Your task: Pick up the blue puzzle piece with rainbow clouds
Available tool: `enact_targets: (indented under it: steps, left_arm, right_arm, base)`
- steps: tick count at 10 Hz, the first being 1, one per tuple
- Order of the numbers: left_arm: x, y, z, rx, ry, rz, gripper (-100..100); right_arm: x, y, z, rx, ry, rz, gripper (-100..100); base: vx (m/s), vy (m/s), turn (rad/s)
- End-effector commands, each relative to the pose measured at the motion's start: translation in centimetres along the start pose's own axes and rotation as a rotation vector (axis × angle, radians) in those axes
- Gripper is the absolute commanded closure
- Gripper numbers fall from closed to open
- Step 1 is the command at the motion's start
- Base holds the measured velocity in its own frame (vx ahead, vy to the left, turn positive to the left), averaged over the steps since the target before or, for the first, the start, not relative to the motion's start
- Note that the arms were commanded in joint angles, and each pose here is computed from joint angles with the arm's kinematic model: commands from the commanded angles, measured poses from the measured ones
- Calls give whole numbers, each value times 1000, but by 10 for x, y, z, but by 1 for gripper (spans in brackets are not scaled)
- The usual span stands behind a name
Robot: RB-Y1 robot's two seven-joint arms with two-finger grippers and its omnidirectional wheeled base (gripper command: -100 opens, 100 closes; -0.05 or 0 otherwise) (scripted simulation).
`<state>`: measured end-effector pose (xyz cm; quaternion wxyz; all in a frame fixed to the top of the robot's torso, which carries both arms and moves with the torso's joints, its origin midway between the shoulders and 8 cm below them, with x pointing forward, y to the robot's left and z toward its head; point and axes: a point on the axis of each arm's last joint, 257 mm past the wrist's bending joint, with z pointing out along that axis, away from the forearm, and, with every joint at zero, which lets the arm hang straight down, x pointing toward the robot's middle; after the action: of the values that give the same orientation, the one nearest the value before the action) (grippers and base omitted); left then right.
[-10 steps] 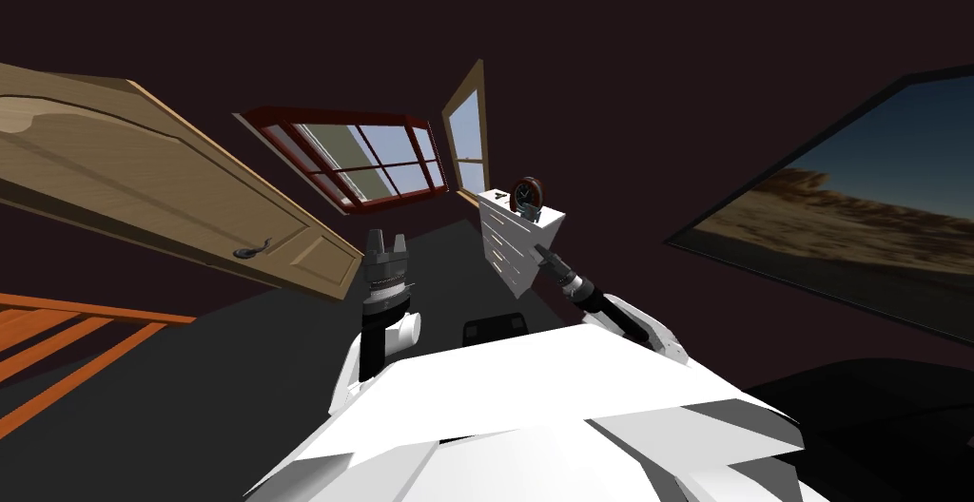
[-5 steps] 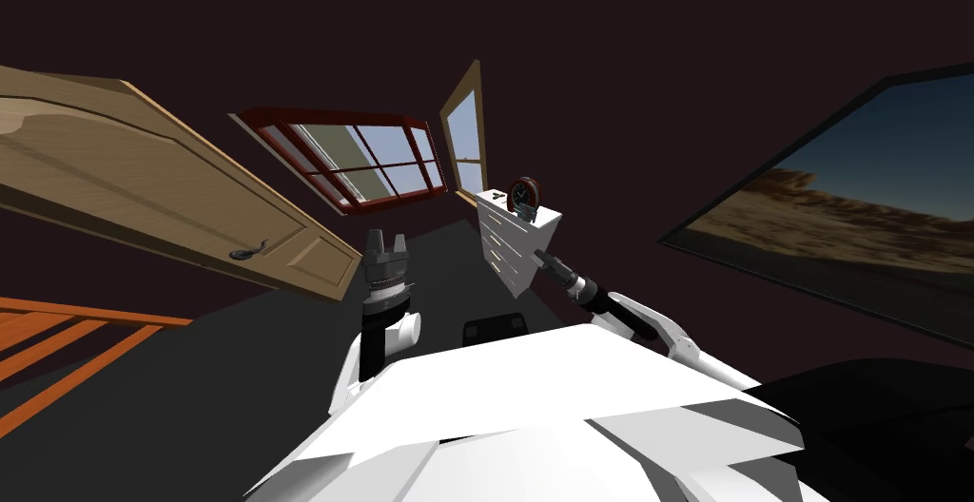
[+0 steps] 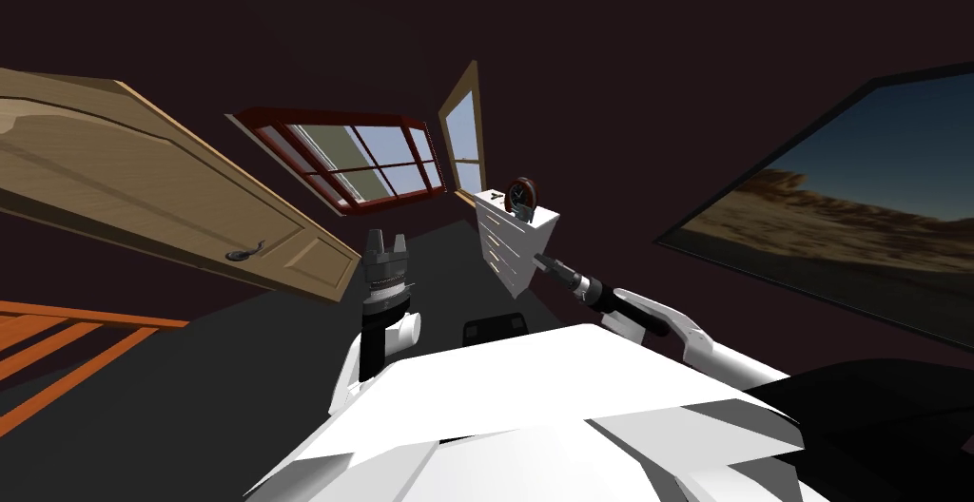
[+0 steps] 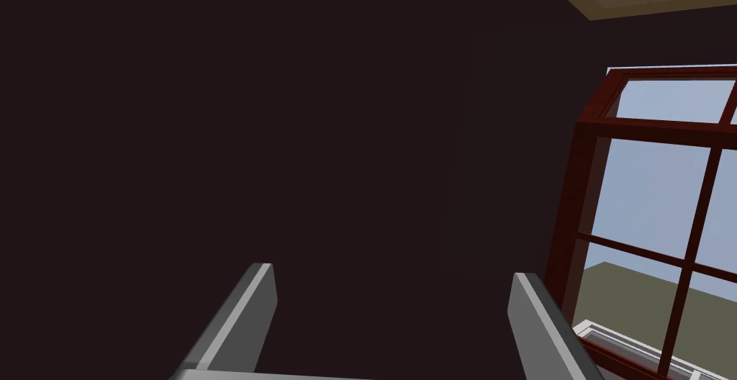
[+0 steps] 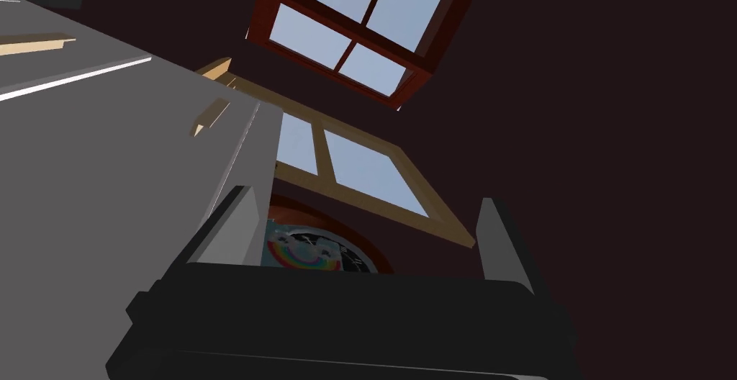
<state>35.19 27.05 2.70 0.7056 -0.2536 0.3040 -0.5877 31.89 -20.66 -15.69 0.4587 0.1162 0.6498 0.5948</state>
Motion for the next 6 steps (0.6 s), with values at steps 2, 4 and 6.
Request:
enact_targets:
  steps: [2,4,6]
  left_arm:
    - [0,0,0,0,0,0,0]
    - [0,0,0,0,0,0,0]
    - [0,0,0,0,0,0,0]
  right_arm:
    - [5,-7,-7,30,65,-6,-100]
    - [7,-12,-13,53,113,-6,-100]
    - [6,-15,-19,78,157,-34,-100]
  base:
    - [7,-28,-16]
    - [7,-14,-7]
    - [10,-15,-4]
